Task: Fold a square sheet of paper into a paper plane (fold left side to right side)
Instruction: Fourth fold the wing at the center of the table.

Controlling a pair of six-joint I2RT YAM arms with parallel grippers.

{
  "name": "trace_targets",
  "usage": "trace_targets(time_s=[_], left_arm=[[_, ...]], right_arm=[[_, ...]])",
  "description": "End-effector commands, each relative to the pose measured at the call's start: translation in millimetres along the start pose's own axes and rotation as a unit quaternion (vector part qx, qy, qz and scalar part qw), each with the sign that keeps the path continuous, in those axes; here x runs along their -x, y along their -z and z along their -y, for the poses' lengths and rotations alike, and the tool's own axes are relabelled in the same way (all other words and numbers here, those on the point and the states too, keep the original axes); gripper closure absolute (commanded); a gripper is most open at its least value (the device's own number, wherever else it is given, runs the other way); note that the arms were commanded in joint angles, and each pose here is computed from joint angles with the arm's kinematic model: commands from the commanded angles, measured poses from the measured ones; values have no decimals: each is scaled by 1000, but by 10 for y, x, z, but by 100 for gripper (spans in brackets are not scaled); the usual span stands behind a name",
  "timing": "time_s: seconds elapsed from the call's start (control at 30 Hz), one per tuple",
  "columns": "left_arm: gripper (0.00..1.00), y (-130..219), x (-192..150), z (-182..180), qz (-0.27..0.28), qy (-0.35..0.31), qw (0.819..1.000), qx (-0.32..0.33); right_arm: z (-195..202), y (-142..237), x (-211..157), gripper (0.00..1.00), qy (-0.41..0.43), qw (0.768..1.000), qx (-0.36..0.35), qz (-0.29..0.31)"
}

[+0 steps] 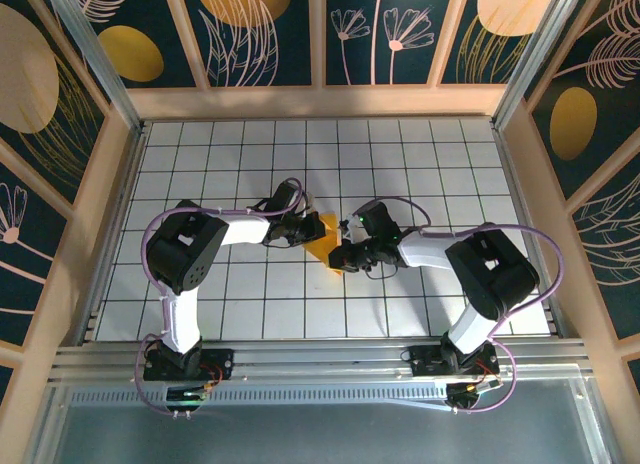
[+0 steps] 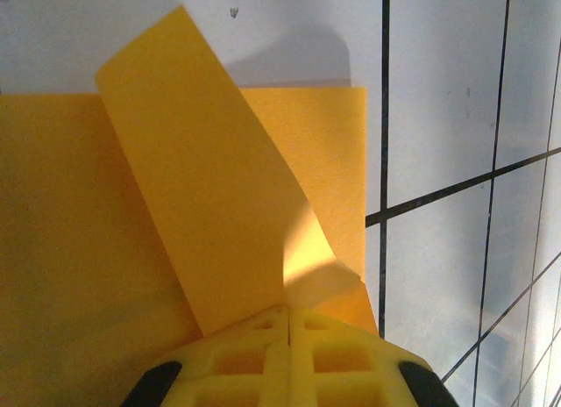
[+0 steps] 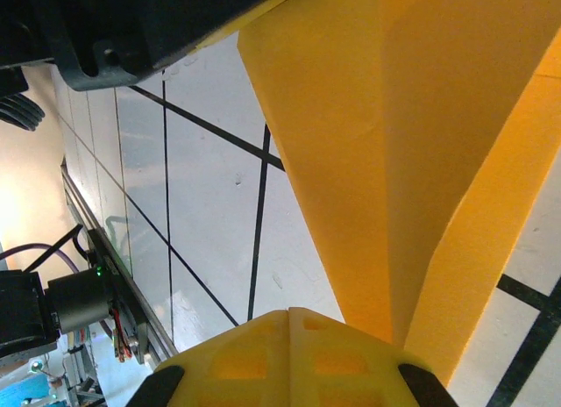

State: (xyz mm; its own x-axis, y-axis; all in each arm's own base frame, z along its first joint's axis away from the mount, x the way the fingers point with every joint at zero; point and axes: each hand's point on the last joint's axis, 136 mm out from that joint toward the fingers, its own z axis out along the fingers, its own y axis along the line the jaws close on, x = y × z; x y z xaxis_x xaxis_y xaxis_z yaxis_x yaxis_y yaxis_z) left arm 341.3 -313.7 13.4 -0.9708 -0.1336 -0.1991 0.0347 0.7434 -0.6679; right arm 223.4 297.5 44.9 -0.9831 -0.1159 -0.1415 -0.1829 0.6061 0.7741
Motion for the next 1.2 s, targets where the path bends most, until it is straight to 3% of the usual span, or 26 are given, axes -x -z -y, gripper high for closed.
trace_targets(time_s=[0.0, 1.17], left_arm=[[100, -14, -234, -409, -29, 19, 997, 73], [100, -27, -226, -419, -29, 18, 996, 76]], right_arm=[[7, 35, 53, 100, 5, 1000, -2, 19], [282, -13, -162, 100, -14, 999, -37, -1]])
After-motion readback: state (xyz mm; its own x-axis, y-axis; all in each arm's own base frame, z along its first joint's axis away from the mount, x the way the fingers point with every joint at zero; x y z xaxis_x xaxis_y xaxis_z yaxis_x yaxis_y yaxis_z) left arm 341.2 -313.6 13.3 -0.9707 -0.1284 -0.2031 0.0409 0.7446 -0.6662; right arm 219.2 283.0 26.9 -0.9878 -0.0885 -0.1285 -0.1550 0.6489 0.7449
